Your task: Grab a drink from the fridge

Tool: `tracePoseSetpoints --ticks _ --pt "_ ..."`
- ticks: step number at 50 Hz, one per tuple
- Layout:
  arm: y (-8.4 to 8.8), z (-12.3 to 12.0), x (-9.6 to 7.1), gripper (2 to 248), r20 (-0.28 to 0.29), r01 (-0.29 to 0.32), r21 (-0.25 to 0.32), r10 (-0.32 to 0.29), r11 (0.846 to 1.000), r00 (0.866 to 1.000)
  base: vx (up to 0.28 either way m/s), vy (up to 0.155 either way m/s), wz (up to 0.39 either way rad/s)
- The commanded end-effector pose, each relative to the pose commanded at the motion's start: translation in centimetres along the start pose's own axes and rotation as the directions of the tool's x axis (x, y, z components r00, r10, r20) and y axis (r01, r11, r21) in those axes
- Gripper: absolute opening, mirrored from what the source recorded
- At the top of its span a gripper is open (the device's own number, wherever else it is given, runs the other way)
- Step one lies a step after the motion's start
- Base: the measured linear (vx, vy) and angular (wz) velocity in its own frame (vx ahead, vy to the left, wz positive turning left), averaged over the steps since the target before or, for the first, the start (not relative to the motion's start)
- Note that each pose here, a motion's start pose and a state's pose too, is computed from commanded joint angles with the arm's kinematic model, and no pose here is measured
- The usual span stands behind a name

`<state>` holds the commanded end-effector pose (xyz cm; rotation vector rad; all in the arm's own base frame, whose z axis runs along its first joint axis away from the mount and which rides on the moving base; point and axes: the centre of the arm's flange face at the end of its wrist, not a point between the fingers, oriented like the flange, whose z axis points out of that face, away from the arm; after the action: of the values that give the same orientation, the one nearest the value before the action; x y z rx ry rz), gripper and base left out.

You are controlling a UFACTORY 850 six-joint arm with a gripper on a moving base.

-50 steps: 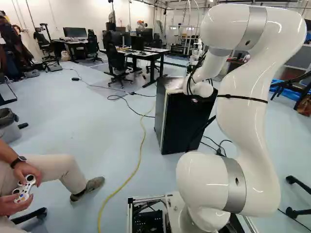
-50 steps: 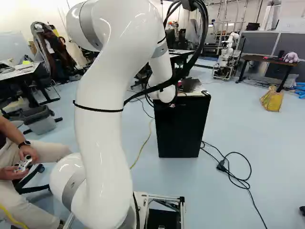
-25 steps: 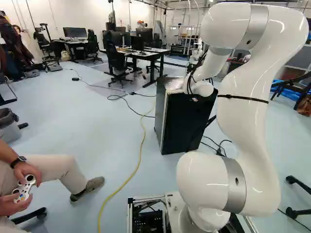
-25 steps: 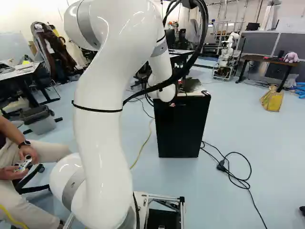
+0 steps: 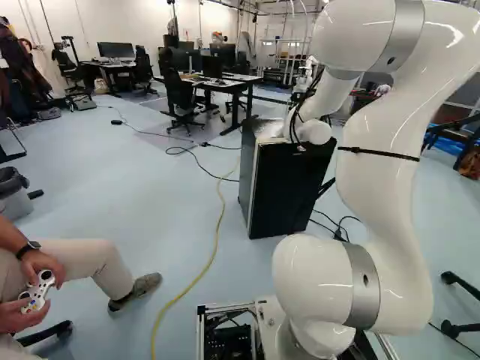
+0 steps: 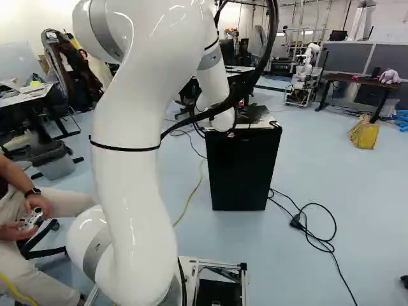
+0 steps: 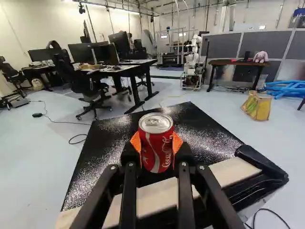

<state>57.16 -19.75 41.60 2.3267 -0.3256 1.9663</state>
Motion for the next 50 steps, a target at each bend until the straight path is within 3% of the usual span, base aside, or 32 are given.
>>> tracePoseSetpoints --ticks 21,50 --pt "-0.3 -1.3 1.9 83 -0.029 0.004 0.001 -0.004 1.000 1.000 0.000 0.000 0.000" --pt "-0.6 -1.8 2.0 83 -0.028 0.006 0.003 -0.006 1.000 1.000 0.000 0.000 0.000"
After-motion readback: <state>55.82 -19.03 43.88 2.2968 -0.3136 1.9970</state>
